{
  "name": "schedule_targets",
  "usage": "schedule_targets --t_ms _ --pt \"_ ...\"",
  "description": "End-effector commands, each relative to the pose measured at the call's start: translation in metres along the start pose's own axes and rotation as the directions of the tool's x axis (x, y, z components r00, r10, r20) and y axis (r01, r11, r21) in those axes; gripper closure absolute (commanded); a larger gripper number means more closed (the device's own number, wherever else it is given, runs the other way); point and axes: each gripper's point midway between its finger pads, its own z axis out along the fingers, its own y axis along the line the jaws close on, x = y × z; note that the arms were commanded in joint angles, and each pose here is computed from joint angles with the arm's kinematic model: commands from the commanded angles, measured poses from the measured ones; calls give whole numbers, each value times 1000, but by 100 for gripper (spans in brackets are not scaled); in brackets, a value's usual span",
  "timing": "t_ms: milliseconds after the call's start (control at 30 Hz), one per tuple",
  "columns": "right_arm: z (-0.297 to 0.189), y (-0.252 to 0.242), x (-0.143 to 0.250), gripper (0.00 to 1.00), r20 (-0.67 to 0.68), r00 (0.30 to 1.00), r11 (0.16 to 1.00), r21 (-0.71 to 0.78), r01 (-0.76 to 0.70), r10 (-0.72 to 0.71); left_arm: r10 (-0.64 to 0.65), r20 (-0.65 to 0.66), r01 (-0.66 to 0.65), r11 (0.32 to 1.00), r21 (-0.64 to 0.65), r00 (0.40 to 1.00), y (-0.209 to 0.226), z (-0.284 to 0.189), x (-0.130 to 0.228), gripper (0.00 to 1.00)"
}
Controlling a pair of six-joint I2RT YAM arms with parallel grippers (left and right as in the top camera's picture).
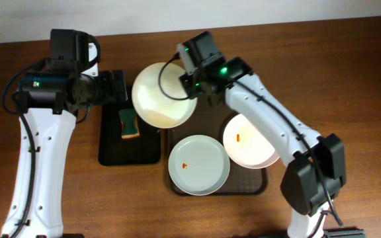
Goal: Clean dirty plates on tray and stack at the side
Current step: 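Lift the cleaned plate with the right gripper and place it right of tray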
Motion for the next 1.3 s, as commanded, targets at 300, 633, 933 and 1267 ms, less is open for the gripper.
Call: schedule_targets --t_ms 300,633,933,1267 --pt "-37 42 -27 96 108 966 798 589 129 -236 9 -7 -9 1000 -19 1000 5 -2 2 0" --pt "-38 45 -29 96 117 964 800 586 126 -237 8 -11 -9 1000 -20 1000 6 -2 3 0" --pt "-15 2 8 96 -15 996 966 246 -79 85 8 -10 -8 1000 -19 1000 5 -2 3 0" --pt "-65 -208 102 96 -159 624 642 112 -759 765 8 -10 -8 1000 -19 1000 6 -2 3 0"
